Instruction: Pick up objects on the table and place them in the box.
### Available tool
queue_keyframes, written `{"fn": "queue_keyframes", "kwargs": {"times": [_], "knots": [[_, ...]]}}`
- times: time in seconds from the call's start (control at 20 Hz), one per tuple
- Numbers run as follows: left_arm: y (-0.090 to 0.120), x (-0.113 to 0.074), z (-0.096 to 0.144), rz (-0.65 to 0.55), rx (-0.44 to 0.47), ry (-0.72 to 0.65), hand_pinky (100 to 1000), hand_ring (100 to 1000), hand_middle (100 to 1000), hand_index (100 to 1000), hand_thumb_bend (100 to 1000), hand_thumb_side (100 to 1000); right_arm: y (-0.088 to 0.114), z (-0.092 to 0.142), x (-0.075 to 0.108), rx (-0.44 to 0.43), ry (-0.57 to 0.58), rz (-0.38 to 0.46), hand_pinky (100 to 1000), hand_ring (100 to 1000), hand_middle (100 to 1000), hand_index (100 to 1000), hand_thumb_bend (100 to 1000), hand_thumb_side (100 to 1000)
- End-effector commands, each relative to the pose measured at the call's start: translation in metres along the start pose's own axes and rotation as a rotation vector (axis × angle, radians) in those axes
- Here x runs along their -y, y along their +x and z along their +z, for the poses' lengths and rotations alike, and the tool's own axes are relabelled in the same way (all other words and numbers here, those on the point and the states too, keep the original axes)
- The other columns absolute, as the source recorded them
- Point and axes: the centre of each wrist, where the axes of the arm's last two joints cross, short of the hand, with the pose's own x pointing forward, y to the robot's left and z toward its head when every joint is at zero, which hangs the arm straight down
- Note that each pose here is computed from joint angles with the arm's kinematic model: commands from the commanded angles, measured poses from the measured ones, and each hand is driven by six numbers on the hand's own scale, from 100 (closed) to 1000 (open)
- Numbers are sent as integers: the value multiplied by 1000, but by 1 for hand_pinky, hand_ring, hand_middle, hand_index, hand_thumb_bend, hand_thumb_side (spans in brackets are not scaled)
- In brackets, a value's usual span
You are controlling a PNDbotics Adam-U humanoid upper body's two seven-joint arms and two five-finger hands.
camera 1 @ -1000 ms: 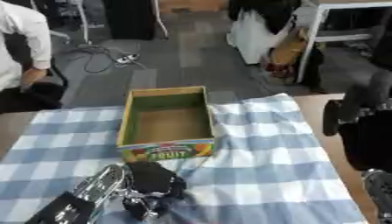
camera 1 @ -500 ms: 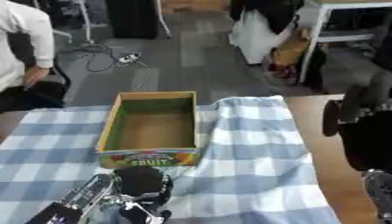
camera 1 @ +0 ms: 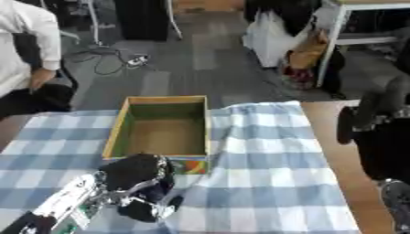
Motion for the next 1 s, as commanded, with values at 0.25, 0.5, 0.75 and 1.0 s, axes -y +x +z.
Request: {"fn": "queue_keyframes", "kwargs": {"times": [0.25, 0.5, 0.75, 1.0], "knots": [[-12, -42, 17, -60, -91, 100, 100, 100, 100, 132, 100, 576, 9, 1, 5, 202, 304, 227, 527, 640, 668, 699, 100, 801], [-28, -51, 24, -46, -160, 132, 100, 100, 100, 100, 100, 568, 15, 3, 11, 182, 270, 238, 524, 641, 667, 699, 100, 800], [-49, -57, 27, -2, -231, 176, 100, 100, 100, 100, 100, 567, 17, 2, 13, 167, 253, 245, 522, 642, 667, 700, 100, 802], [-63, -65, 30, 6, -266, 194, 100, 100, 100, 100, 100, 569, 16, 1, 13, 164, 259, 245, 522, 644, 669, 700, 100, 806]]}}
